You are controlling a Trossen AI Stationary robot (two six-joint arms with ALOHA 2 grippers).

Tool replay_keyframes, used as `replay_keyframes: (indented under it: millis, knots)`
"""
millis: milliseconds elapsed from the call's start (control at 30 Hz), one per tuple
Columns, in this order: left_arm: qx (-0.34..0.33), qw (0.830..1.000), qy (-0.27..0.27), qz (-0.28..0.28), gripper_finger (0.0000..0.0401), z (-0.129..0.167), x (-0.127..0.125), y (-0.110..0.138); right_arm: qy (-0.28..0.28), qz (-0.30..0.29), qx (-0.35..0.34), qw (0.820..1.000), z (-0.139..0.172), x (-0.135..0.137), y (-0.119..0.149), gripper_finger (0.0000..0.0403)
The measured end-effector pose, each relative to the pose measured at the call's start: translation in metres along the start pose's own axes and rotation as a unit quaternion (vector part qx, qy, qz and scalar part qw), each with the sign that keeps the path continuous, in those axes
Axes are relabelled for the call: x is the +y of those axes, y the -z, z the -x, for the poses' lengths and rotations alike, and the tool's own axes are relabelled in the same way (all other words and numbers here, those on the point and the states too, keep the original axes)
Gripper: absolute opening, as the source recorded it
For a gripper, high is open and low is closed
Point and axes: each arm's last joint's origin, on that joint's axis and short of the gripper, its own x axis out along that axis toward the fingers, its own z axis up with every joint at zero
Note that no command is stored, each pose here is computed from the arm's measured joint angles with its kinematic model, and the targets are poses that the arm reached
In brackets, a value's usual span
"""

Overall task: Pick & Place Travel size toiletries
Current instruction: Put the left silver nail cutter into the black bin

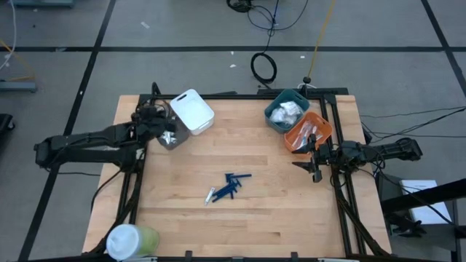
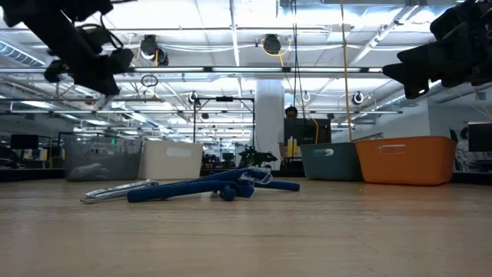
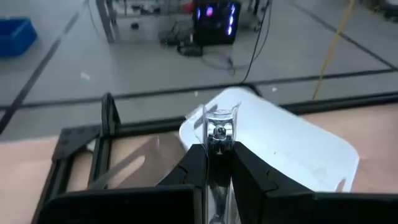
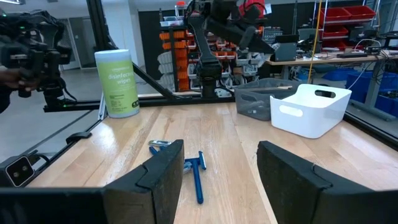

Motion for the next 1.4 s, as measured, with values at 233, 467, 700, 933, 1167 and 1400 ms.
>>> replay_keyframes:
  millis: [233, 467, 700, 933, 1167, 1400]
  knots:
    - [0.066, 0.998, -0.011, -0.003, 0.0037, -0.020, 0.001, 0.002, 0.000, 0.000, 0.000, 1.000, 0.000, 0.000, 0.000, 0.0192]
    - [0.122, 0.991, -0.049, -0.027, 0.0037, -0.042, 0.001, 0.010, 0.000, 0.000, 0.000, 1.000, 0.000, 0.000, 0.000, 0.0192]
    - [0.182, 0.979, -0.078, -0.047, 0.0037, -0.062, -0.001, 0.022, 0.000, 0.000, 0.000, 1.000, 0.000, 0.000, 0.000, 0.0192]
    - [0.232, 0.967, -0.081, -0.064, 0.0037, -0.074, -0.004, 0.033, 0.000, 0.000, 0.000, 1.000, 0.000, 0.000, 0.000, 0.0192]
    - [0.244, 0.963, -0.090, -0.072, 0.0037, -0.078, -0.004, 0.037, 0.000, 0.000, 0.000, 1.000, 0.000, 0.000, 0.000, 0.0192]
    - [0.247, 0.961, -0.086, -0.089, 0.0038, -0.078, -0.004, 0.037, 0.000, 0.000, 0.000, 1.000, 0.000, 0.000, 0.000, 0.0192]
